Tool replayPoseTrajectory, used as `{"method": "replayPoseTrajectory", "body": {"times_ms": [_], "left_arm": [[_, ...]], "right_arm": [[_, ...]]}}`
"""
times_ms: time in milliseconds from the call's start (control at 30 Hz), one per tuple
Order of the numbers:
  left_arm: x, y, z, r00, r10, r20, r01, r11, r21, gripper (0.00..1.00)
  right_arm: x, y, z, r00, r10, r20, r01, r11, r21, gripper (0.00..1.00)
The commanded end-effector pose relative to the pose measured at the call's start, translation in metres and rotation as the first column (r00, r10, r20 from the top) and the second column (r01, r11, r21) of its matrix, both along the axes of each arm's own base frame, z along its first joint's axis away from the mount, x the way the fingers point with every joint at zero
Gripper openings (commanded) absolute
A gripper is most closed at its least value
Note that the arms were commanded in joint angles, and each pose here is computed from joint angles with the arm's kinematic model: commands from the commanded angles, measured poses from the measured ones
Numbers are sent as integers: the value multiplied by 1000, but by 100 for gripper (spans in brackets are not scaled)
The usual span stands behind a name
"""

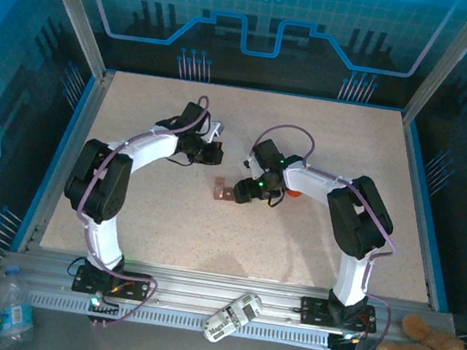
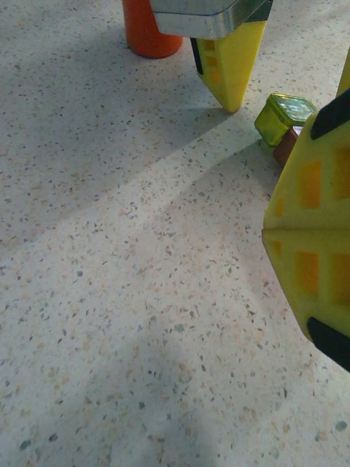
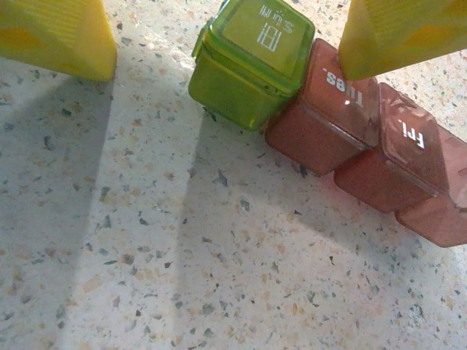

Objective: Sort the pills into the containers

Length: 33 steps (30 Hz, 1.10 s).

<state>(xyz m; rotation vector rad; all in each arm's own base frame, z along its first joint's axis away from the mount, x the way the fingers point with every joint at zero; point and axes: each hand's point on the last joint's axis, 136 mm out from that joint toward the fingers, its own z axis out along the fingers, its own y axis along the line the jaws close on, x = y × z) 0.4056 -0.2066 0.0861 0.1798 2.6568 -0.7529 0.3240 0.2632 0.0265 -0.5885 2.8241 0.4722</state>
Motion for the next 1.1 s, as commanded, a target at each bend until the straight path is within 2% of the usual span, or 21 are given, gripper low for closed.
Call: {"method": "replayPoseTrajectory", "body": {"times_ms": [0, 267, 667, 1067], "left_arm": [[-4, -9, -3, 999, -25, -42, 25, 1000, -1, 0], [-7, -15, -16, 996, -37, -80, 38, 999, 18, 0], [-6, -14, -14, 997, -32, -67, 34, 999, 21, 0], [-5, -14, -15, 997, -30, -67, 32, 999, 24, 0]], "right_arm": [[-1, 0, -7, 1000, -10, -9, 9, 1000, -22, 80], [0, 1, -6, 1000, -17, -12, 17, 1000, -7, 80], [19, 9, 28, 999, -34, 26, 32, 997, 72, 81], [21, 5, 5, 999, -45, -19, 45, 998, 44, 81]]}}
